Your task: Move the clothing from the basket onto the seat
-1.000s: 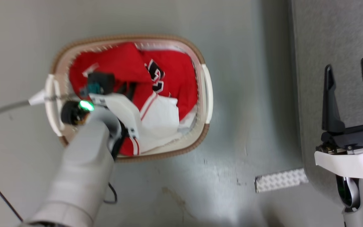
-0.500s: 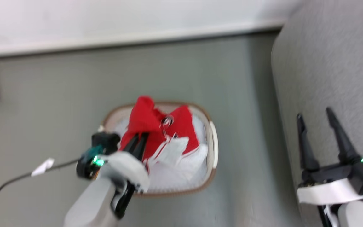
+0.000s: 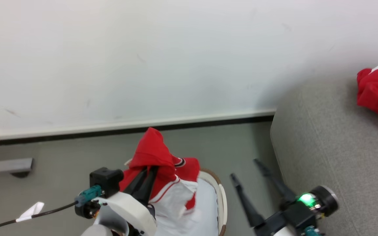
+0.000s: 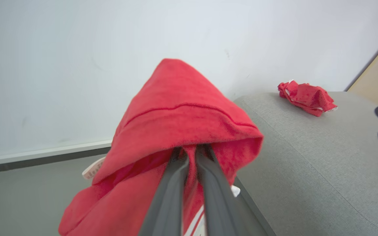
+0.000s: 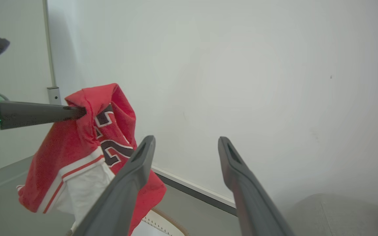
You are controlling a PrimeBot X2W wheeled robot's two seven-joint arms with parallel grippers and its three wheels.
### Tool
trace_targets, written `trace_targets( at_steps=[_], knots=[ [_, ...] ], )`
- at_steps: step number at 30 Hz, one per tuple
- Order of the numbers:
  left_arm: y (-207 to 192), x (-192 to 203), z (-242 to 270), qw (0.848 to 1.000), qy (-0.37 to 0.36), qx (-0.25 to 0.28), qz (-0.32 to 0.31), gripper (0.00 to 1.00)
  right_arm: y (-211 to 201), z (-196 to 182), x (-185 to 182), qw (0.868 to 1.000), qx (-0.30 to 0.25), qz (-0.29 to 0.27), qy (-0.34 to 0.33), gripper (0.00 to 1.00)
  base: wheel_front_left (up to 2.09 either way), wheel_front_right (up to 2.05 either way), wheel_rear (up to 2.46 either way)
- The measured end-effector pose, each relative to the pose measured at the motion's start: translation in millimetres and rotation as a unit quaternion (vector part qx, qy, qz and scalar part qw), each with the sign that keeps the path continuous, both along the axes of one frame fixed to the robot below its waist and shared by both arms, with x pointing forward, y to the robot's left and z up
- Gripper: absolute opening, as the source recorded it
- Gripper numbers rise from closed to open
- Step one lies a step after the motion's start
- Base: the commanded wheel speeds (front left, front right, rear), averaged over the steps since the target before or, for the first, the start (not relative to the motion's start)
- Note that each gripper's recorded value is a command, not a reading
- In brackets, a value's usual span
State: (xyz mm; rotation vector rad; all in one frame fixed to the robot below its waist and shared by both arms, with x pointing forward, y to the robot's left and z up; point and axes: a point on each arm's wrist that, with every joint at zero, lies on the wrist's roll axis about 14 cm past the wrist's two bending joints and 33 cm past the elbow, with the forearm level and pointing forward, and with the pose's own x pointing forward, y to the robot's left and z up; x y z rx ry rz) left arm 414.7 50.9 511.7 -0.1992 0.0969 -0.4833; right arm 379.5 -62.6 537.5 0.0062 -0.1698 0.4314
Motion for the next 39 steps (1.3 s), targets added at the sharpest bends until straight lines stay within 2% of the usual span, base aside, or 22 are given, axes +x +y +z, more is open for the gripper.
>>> trace_targets(
  at_steps=[7,13,27,33,34,35,39],
  knots=[
    [-15.6,-27.1,44.1,0.999,-0.043,0.002,-0.031,0.00,55.6,18.8,-27.9,0.991,-0.055,0.108,-0.049,1.00,0.00,0.00,0.00],
    [-39.2,-44.6,56.6,0.996,-0.053,0.000,-0.073,0.00,81.9,18.6,-36.6,0.981,-0.084,0.161,-0.062,1.00,0.00,0.00,0.00],
    [-60.4,-70.9,66.8,0.990,-0.059,0.007,-0.127,0.00,68.2,21.6,-22.6,0.981,-0.107,0.145,-0.070,1.00,0.00,0.00,0.00],
    [-66.0,-79.0,68.5,0.988,-0.053,0.000,-0.145,0.00,70.3,3.2,-25.5,0.984,-0.091,0.153,-0.029,1.00,0.00,0.00,0.00],
    [-66.2,-79.4,68.5,0.988,-0.053,-0.001,-0.146,0.00,73.3,-2.4,-28.2,0.983,-0.086,0.160,-0.017,0.36,0.00,0.00,0.00],
    [-66.3,-79.6,68.0,0.988,-0.052,-0.001,-0.146,0.00,75.1,-3.7,-29.3,0.984,-0.077,0.163,-0.010,0.00,0.00,0.00,0.00],
    [-64.5,-76.5,62.6,0.989,-0.044,0.001,-0.141,0.00,66.8,6.8,-19.9,0.989,-0.031,0.144,-0.003,0.00,0.00,0.00,0.00]
  ],
)
